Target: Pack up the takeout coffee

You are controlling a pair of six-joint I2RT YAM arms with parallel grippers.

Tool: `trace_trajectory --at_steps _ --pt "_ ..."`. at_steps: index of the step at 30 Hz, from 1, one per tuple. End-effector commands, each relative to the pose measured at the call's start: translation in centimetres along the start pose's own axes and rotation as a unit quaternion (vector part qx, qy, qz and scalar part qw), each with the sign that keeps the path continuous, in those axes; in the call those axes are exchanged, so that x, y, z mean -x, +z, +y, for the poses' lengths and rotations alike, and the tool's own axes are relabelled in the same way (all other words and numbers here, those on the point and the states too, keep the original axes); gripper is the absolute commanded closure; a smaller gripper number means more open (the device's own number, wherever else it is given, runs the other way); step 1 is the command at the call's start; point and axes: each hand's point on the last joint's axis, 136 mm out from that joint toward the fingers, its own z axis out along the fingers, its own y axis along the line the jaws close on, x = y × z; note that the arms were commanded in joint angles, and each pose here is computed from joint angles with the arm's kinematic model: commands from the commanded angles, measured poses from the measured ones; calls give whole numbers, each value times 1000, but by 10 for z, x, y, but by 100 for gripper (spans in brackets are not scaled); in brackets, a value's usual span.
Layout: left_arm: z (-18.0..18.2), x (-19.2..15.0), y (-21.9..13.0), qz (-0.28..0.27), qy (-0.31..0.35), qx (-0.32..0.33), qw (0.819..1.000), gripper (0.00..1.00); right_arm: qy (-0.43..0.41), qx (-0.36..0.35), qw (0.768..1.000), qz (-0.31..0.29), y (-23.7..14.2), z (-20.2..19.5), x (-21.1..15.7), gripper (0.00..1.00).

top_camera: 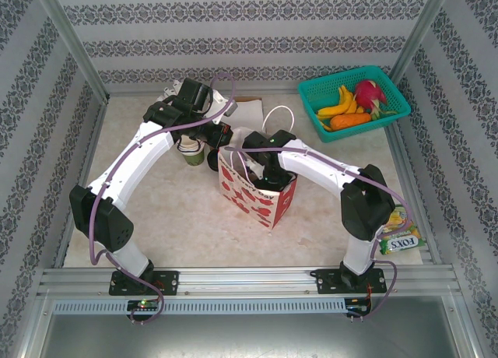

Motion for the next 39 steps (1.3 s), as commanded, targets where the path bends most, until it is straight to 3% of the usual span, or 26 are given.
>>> trace_trajectory --at_steps 1,30,39 --pt "-5 4 -4 -12 12 -3 1000 100 17 -24 999 31 16 -14 -8 46" --pt "-6 6 -5 -14 12 -7 1000 100 21 -43 997 68 37 -21 -11 46" --pt "-10 8 -5 -16 6 -16 1000 100 13 -72 991 111 52 -29 -23 47"
